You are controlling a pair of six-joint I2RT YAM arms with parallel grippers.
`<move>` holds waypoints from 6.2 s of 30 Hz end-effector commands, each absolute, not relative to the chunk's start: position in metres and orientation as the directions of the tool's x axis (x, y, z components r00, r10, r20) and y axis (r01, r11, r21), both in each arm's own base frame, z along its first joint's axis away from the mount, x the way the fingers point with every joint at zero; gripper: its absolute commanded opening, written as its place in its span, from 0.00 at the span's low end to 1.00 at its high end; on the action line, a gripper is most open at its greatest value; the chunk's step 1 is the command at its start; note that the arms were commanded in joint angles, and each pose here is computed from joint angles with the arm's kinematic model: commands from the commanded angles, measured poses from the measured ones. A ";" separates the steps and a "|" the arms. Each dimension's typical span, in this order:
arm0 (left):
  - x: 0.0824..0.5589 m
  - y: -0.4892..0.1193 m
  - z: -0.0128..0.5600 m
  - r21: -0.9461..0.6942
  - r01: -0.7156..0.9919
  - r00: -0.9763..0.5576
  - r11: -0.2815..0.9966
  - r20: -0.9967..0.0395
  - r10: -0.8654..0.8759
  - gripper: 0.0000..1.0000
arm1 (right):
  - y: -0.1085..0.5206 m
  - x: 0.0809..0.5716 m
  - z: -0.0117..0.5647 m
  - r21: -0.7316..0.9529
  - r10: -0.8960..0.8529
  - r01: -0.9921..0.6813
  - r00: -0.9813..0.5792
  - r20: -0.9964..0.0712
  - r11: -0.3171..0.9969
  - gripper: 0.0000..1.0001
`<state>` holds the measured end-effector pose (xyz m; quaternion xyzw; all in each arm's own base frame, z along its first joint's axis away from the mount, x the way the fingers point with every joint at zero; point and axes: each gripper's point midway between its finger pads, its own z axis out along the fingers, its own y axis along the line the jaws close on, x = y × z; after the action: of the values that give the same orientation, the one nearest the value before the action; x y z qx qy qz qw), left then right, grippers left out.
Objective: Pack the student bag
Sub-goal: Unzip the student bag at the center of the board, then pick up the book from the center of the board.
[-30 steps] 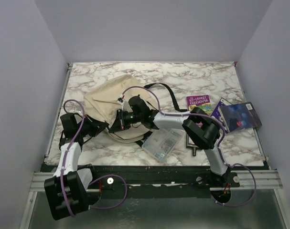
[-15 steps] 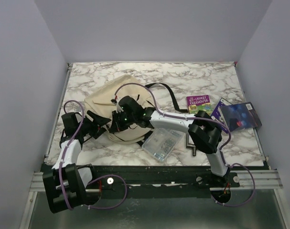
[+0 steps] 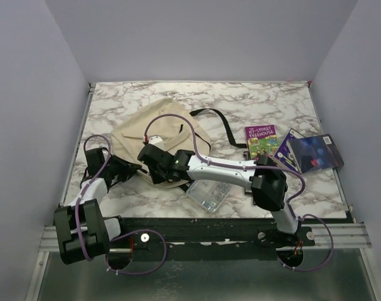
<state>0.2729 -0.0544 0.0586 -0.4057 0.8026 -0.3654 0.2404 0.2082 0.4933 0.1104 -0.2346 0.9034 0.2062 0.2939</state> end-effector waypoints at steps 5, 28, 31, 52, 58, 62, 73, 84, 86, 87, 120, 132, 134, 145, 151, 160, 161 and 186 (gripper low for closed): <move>0.295 -0.019 0.082 -0.765 -0.465 -0.394 0.446 -0.272 -0.878 0.00 | 0.380 0.217 0.101 -0.133 -0.266 -0.233 -0.766 -0.585 0.963 0.00; 0.285 -0.030 0.122 -0.691 -0.306 -0.538 0.655 -0.442 -0.718 0.65 | 0.323 0.298 0.184 -0.042 -0.280 -0.562 -0.345 -0.896 0.826 0.00; 0.278 -0.047 0.141 -0.622 -0.238 -0.555 0.746 -0.544 -0.630 0.65 | 0.335 0.290 0.179 0.019 -0.262 -0.604 -0.373 -0.890 0.797 0.00; 0.240 -0.230 0.196 -0.156 0.814 -0.253 0.560 -0.962 0.101 0.61 | 0.335 0.288 0.190 0.210 -0.144 -0.606 -0.482 -0.864 0.767 0.00; 0.253 -0.245 0.189 -0.151 0.807 -0.276 0.571 -0.951 0.140 0.59 | 0.332 0.289 0.194 0.204 -0.141 -0.595 -0.482 -0.865 0.777 0.00; 0.259 -0.254 0.178 -0.160 0.802 -0.307 0.575 -0.937 0.168 0.58 | 0.330 0.292 0.197 0.203 -0.134 -0.574 -0.490 -0.862 0.793 0.00; 0.292 -0.246 0.156 -0.139 0.692 -0.368 0.708 -0.912 0.181 0.19 | 0.327 0.290 0.196 0.216 -0.126 -0.555 -0.513 -0.849 0.803 0.00; 0.280 -0.208 0.164 -0.033 0.598 -0.370 0.801 -0.898 0.240 0.00 | 0.266 0.321 0.173 -0.088 -0.252 -0.320 -0.519 -0.816 0.943 0.00; 0.273 -0.200 0.172 -0.019 0.586 -0.352 0.810 -0.906 0.234 0.00 | 0.252 0.327 0.171 -0.181 -0.301 -0.271 -0.514 -0.803 0.945 0.00; 0.269 -0.198 0.178 -0.014 0.591 -0.333 0.807 -0.915 0.227 0.00 | 0.249 0.330 0.170 -0.211 -0.323 -0.267 -0.507 -0.799 0.940 0.00; 0.253 -0.207 0.230 -0.221 0.591 -0.370 0.776 -0.929 0.017 0.00 | 0.287 0.393 0.145 0.108 -0.138 -0.296 -0.698 -0.702 0.949 0.61; 0.263 -0.263 0.185 -0.318 0.605 -0.578 0.730 -0.806 0.128 0.81 | 0.191 0.325 0.171 0.448 0.277 -0.034 -0.742 -0.610 0.894 0.90; 0.264 -0.268 0.188 -0.320 0.603 -0.583 0.731 -0.802 0.130 0.81 | 0.160 0.319 0.167 0.470 0.354 0.043 -0.719 -0.598 0.882 0.90; 0.264 -0.280 0.215 -0.319 0.638 -0.560 0.701 -0.817 0.138 0.81 | -0.020 0.282 0.119 0.556 0.788 0.576 -0.303 -0.536 0.600 0.94; 0.275 -0.266 0.224 -0.208 0.647 -0.480 0.734 -0.858 0.181 0.81 | -0.079 0.264 0.108 0.548 0.833 0.686 -0.160 -0.529 0.479 0.94; 0.270 -0.260 0.212 -0.187 0.643 -0.459 0.743 -0.870 0.178 0.81 | -0.142 0.267 0.100 0.577 0.841 0.735 0.017 -0.541 0.356 0.95; 0.268 -0.262 0.213 -0.189 0.648 -0.457 0.738 -0.871 0.179 0.81 | -0.142 0.269 0.098 0.607 0.853 0.717 0.035 -0.521 0.342 0.95; 0.259 -0.264 0.227 -0.165 0.678 -0.407 0.716 -0.895 0.180 0.79 | -0.160 0.276 0.055 0.906 0.954 0.423 0.260 -0.147 0.024 0.84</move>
<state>0.2577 -0.2674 0.2217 0.2671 0.8044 -0.2712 0.4562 0.2692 -0.1604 0.0476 0.6474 0.5602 0.2487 0.4530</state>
